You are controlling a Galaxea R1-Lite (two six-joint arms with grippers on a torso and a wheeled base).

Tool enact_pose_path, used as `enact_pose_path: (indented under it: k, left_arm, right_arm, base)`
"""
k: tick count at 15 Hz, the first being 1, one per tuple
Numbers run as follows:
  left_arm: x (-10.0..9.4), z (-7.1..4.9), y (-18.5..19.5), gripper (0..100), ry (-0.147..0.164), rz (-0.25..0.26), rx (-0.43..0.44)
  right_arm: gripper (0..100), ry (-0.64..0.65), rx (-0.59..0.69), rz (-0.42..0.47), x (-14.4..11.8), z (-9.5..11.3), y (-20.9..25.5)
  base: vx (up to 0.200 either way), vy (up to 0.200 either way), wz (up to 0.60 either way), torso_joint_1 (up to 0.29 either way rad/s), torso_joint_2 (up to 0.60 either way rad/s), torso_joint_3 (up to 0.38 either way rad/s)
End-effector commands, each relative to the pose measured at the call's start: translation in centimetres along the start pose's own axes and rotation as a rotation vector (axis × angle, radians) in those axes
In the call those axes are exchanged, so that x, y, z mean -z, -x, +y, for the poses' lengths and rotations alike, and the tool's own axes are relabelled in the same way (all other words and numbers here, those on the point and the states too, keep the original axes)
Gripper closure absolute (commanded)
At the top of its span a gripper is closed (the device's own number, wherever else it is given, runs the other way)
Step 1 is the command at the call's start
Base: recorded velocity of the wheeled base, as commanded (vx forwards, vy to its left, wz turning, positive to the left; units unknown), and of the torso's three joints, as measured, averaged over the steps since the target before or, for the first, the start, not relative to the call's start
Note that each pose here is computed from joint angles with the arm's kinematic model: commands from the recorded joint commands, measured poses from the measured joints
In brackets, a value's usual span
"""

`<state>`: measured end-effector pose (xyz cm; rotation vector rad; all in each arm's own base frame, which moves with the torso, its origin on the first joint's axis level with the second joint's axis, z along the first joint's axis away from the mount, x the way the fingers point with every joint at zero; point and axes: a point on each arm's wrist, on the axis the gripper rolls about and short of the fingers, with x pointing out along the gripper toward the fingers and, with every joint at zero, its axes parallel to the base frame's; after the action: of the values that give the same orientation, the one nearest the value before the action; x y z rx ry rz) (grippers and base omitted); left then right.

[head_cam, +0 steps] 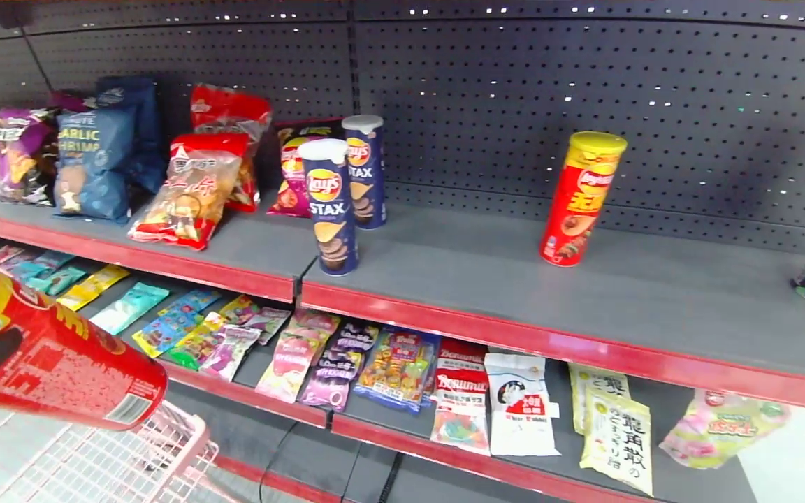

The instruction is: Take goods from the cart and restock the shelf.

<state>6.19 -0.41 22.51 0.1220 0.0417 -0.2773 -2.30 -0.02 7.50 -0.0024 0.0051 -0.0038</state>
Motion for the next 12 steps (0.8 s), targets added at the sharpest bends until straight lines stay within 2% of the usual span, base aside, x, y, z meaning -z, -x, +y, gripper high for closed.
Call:
enact_pose_path:
  k: [1,2,3,6,12]
  left_arm:
    - [-0.4,0.3,-0.6,100,-0.014,0.011,-0.001]
    - [-0.6,0.3,-0.5,100,-0.031,0.003,-0.005]
    - [-0.7,0.3,-0.5,100,-0.043,-0.002,-0.006]
    - [-0.5,0.0,0.1,100,-0.052,-0.017,-0.005]
    - [-0.6,-0.2,0.8,100,-0.060,-0.043,-0.003]
  right_arm:
    - [0,0.001,-0.001,0.001,0.0,0.0,0.0]
    - [0,0.001,-0.001,0.001,0.0,0.0,0.0]
    - [0,0.001,-0.001,0.001,0.0,0.0,0.0]
    - [0,0.002,0.001,0.001,0.0,0.0,0.0]
    - [0,0.002,-0.001,0.001,0.0,0.0,0.0]
  base:
    - [0.000,0.000,-0.60,0.002,0.00,0.002]
    - [0.000,0.000,-0.60,0.007,0.01,0.002]
    - [0.000,0.000,0.00,0.000,0.00,0.000]
    - [0.000,0.000,0.00,0.000,0.00,0.000]
    - [0.200,0.000,0.00,-0.002,0.00,0.001]
